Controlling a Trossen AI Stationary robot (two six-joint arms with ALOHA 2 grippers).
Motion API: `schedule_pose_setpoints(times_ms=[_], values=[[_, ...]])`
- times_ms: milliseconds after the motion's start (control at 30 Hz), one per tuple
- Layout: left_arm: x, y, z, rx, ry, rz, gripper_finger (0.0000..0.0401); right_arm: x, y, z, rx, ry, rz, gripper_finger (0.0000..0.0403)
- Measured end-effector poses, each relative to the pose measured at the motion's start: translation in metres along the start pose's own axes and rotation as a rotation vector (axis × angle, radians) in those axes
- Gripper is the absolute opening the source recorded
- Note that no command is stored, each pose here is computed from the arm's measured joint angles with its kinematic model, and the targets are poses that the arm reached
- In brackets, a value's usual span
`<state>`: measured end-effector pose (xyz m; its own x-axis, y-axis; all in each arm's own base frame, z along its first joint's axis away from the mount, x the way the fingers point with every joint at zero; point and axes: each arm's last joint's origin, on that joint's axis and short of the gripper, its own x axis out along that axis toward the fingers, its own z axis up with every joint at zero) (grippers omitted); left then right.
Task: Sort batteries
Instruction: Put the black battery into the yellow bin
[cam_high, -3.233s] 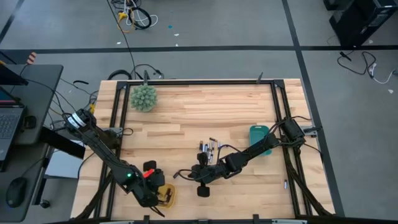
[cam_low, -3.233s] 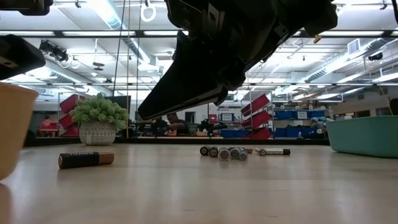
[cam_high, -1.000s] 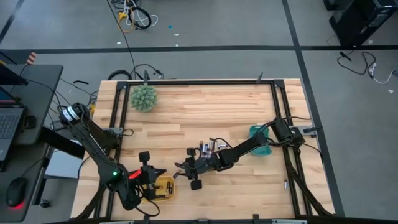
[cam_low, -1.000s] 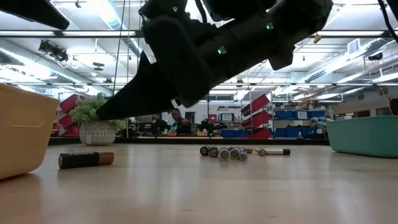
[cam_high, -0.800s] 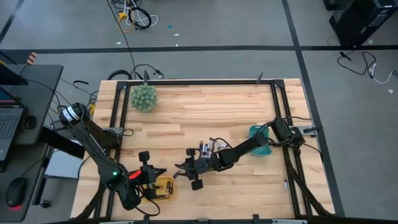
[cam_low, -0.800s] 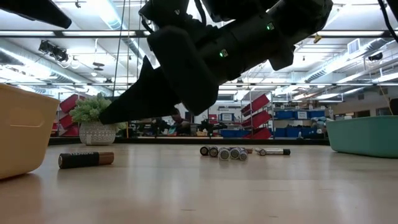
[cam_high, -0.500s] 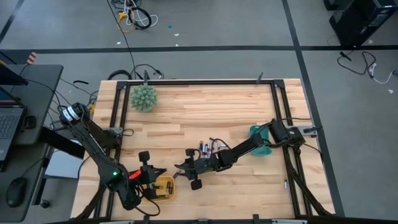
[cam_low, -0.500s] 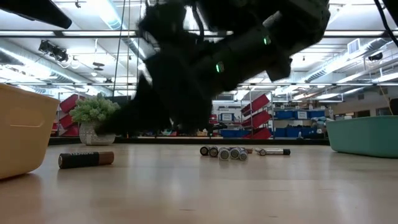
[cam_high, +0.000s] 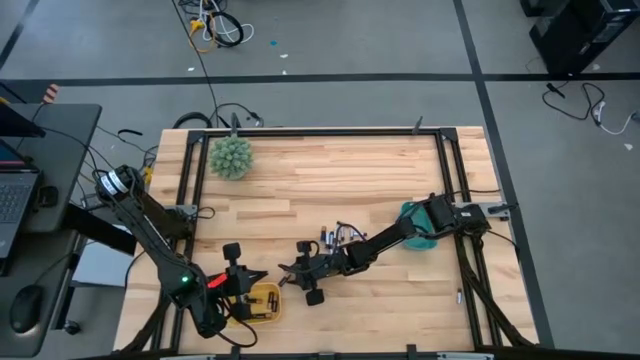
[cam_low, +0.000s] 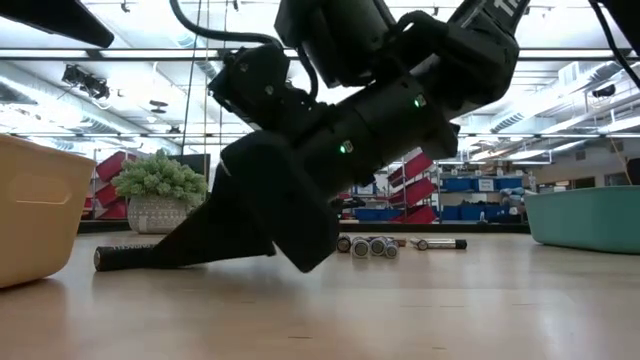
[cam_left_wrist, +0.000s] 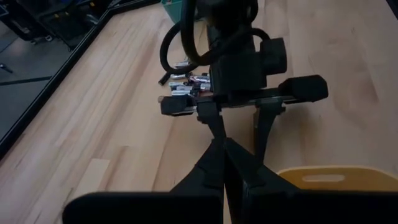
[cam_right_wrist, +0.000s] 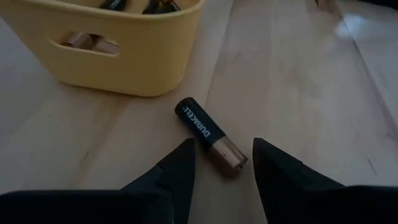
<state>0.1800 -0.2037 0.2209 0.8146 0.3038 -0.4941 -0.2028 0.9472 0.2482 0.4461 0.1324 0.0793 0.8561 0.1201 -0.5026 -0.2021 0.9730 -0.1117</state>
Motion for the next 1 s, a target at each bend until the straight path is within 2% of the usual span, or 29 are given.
schedule_pose_setpoints(times_ms=[267, 633, 867, 1000], values=[[0.0, 0.0, 0.0, 0.005, 0.001, 0.002, 0.0, 0.001, -0.006, -0.001, 0.008, 0.017, 0.033, 0.0133], [0.0, 0.0, 0.0, 0.019, -0.001, 0.004, 0.0, 0.001, -0.014, -0.003, 0.046, 0.032, 0.074, 0.0077], [0.0, 0.0, 0.0, 0.019, -0.004, 0.008, 0.0, 0.001, -0.014, -0.003, 0.01, 0.038, 0.096, 0.0027], [0.0, 0.0, 0.0, 0.015, -0.006, 0.006, 0.0, -0.004, -0.015, 0.002, -0.017, 0.049, 0.102, 0.0023]])
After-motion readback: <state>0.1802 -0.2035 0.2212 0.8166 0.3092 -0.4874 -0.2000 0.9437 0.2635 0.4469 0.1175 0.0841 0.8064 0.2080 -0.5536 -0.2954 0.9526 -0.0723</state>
